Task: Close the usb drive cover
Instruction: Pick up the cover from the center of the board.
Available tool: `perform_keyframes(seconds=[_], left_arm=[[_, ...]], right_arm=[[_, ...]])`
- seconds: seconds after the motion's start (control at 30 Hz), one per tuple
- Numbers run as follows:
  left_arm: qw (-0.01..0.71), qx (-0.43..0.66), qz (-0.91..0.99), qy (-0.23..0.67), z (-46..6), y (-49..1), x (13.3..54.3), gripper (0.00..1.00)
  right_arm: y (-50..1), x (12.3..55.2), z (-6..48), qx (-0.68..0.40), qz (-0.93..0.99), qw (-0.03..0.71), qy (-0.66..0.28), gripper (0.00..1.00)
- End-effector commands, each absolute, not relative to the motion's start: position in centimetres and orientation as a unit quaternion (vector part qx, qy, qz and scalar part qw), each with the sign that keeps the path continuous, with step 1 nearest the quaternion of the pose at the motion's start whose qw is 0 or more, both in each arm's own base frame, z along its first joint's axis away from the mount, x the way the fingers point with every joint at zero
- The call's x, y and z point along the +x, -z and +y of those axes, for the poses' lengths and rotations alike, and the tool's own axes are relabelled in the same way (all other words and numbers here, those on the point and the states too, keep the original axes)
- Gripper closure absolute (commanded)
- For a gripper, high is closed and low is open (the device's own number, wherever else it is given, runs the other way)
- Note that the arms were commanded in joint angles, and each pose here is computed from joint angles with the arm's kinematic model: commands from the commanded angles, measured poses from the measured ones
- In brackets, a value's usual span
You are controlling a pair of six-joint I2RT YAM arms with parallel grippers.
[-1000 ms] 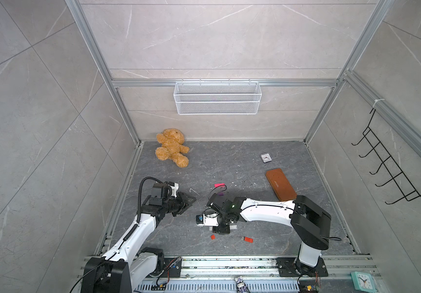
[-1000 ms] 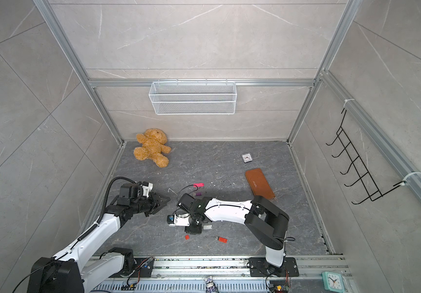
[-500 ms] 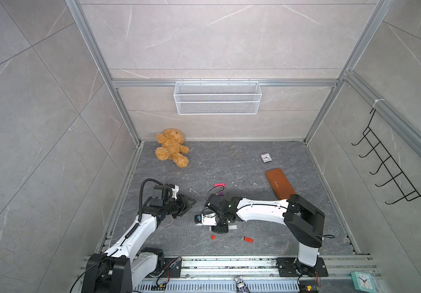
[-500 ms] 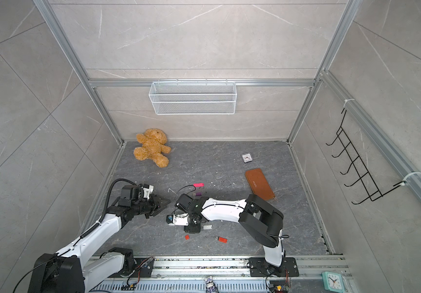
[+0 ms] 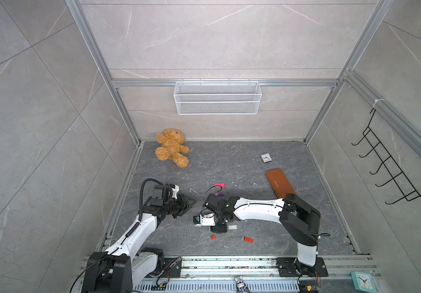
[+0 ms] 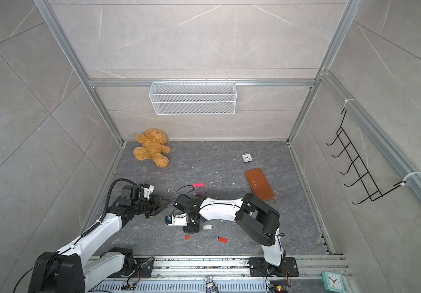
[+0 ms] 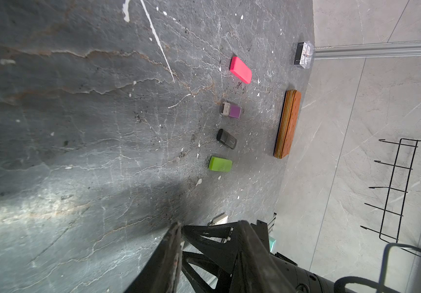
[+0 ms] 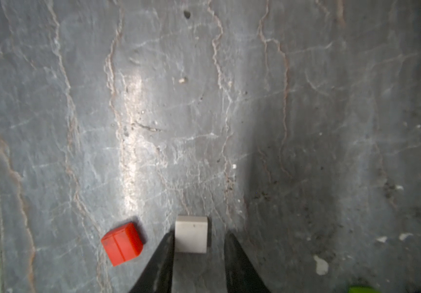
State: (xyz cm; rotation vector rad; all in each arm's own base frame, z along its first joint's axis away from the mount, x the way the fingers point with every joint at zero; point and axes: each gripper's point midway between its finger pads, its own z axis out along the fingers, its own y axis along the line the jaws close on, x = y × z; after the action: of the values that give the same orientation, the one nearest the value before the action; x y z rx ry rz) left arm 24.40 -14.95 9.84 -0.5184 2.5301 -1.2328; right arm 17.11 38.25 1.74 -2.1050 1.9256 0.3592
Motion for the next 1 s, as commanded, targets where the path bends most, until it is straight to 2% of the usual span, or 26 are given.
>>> perform_keyframes(seconds=[0.0, 0.33, 0.57, 0.97], left_arm=[[0.145, -0.169, 0.872, 0.436, -15.1, -10.1, 24.3, 0.6], [0.146, -0.169, 0.871, 0.437, -15.1, -10.2, 24.1, 0.6], [0.14, -0.169, 0.868, 0.445, -15.3, -10.0, 23.8, 0.6], [0.107, -0.16, 0.849, 0.491, -16.8, -9.5, 22.7, 0.62]], right_arm=[[-1.3, 16.6, 38.2, -0.735, 0.656, 0.116, -0.123, 0.68], [-1.5, 16.3, 38.2, -0.737, 0.653, 0.119, -0.131, 0.8], [-1.6, 16.4, 38.3, -0.732, 0.657, 0.123, -0.131, 0.8], [-5.0, 18.3, 40.1, -0.698, 0.664, 0.192, -0.187, 0.82]])
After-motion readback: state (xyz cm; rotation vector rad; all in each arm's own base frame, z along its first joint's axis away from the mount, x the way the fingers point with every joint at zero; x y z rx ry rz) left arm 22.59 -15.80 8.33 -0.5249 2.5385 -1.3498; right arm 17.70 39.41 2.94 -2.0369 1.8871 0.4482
